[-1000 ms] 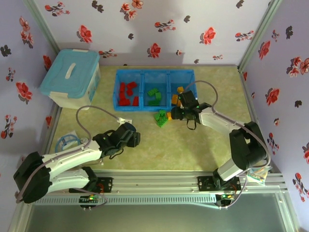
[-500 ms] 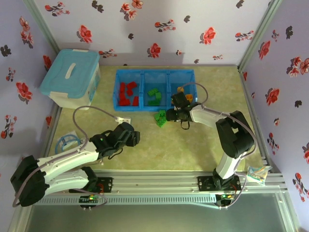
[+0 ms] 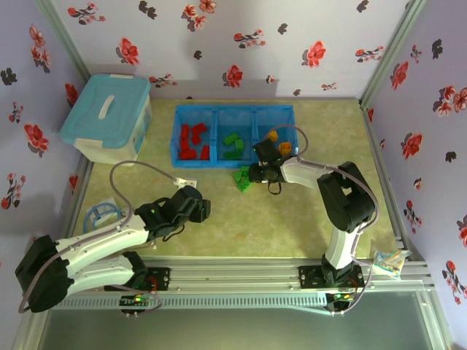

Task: Sort the legos into containers by color
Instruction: Pick up the lego from the center of the table.

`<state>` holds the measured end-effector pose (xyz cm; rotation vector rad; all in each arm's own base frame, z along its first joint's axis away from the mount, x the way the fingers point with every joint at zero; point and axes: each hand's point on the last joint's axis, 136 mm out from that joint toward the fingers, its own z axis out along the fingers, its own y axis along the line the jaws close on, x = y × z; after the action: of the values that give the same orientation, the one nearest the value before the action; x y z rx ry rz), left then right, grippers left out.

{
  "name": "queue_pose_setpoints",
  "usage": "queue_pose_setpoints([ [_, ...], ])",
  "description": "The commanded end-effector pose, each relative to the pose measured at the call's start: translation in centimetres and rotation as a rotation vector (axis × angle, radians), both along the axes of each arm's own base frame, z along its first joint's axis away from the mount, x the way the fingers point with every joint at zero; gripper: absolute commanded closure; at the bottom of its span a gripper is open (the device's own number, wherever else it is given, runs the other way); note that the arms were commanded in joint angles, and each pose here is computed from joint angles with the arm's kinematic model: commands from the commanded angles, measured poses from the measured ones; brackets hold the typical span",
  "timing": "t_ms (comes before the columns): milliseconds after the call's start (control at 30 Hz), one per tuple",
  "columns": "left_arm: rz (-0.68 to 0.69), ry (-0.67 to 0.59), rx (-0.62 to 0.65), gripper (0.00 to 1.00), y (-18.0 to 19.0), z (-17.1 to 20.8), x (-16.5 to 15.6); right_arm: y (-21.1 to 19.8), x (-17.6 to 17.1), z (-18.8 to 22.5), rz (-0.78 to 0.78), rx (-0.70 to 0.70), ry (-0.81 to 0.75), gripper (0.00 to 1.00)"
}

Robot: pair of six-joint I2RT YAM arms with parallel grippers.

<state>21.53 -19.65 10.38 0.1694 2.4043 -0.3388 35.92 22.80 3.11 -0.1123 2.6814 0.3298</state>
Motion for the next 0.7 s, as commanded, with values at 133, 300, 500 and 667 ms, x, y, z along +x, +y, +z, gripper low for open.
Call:
queue_pose_setpoints([
  [133,0.021,-0.007,0.006,0.35,0.7,-0.4,-0.3,0.0,-0.6,0.1,-0.017,-0.024,-0.014,0.73],
  [300,0.021,-0.011,0.003,0.35,0.6,-0.2,-0.2,-0.2,-1.9,1.6,-0.008,-0.041,-0.048,0.78],
  [500,0.018,-0.014,0.006,0.36,0.5,-0.1,-0.1,-1.9,-2.9,5.2,-0.035,-0.056,-0.134,0.80],
  [667,0.016,-0.011,0.004,0.36,0.2,0.0,0.1,-3.5,-1.8,8.4,-0.048,-0.104,-0.197,0.80],
])
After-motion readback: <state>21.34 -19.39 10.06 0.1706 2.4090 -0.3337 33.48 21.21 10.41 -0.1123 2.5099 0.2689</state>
